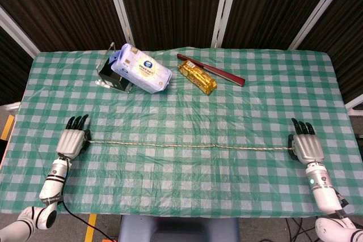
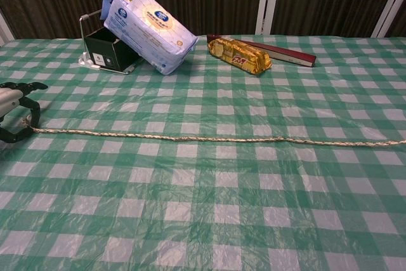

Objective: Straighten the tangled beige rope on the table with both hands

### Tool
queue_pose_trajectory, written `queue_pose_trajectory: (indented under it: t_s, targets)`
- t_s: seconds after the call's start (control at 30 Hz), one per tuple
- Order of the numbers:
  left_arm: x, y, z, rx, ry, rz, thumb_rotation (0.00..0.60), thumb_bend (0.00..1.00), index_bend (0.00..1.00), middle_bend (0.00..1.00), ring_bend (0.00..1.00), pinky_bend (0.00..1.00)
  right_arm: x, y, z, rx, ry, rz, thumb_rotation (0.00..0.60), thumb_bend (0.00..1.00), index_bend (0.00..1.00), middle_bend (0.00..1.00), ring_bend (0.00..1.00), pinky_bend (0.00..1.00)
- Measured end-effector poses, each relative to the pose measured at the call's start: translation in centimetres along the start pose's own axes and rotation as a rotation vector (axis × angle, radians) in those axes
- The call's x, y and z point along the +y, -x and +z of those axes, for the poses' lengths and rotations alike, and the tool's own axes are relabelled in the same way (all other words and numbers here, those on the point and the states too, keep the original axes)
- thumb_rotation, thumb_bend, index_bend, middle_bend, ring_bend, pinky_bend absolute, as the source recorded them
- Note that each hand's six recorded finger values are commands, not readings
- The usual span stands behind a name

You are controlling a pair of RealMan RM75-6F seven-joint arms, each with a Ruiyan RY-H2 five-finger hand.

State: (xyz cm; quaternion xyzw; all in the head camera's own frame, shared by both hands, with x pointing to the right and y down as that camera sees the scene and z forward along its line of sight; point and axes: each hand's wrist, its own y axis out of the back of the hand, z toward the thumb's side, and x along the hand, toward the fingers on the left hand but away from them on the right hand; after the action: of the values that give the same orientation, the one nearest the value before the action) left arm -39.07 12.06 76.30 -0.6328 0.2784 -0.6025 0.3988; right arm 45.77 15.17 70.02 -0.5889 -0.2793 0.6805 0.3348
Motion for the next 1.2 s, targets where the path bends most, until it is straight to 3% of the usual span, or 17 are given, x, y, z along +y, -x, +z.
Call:
queue_pose_trajectory:
  t_s: [0.07,0.17,0.3,0.4,0.6,0.73,1.03,1.2]
  targets:
    - [-0.1,0.0,0.0,-0.003,0.002,-0.006,0.600,0.47,0.56,0.00,0.00,0.00,-0.2,0.1,0.1,0.001,-0.005,0.005,0.600,0.56,0.77,0.06,0.00,0.00]
    - [-0.1,0.1,0.0,-0.008,0.007,-0.011,0.600,0.47,0.37,0.00,0.00,0.00,-0.6,0.1,0.1,0.003,-0.016,0.025,0.600,0.56,0.53,0.04,0.00,0.00]
    - [-0.1,0.3,0.0,-0.012,0.011,-0.012,0.600,0.46,0.10,0.00,0.00,0.00,-1.2,0.0,0.0,0.002,-0.037,0.068,0.600,0.56,0.31,0.00,0.00,0.00]
    - [0.0,0.4,-0.1,-0.013,0.021,-0.012,0.600,0.45,0.01,0.00,0.00,0.00,-1.2,-0.1,-0.2,-0.005,-0.053,0.082,0.600,0.56,0.20,0.00,0.00,0.00]
    - [0.7,1.0,-0.1,-0.023,0.070,-0.003,0.600,0.44,0.00,0.00,0.00,0.01,-0.9,-0.5,-0.4,-0.011,-0.054,0.090,0.600,0.55,0.07,0.00,0.00,0.00]
    - [2.0,2.1,-0.2,-0.039,0.113,0.027,0.600,0.44,0.00,0.00,0.00,0.01,0.2,-1.3,-0.6,-0.009,-0.029,0.051,0.600,0.52,0.01,0.00,0.00,0.00]
    - [6.7,7.0,-1.4,-0.071,0.159,0.119,0.600,0.44,0.00,0.00,0.00,0.01,4.9,-6.9,-1.3,0.013,0.041,-0.201,0.600,0.47,0.00,0.00,0.00,0.00]
    - [8.2,11.7,-2.2,-0.043,0.187,0.104,0.600,0.44,0.00,0.00,0.00,0.00,6.3,-12.1,-2.1,0.004,0.075,-0.324,0.600,0.43,0.00,0.00,0.00,0.00]
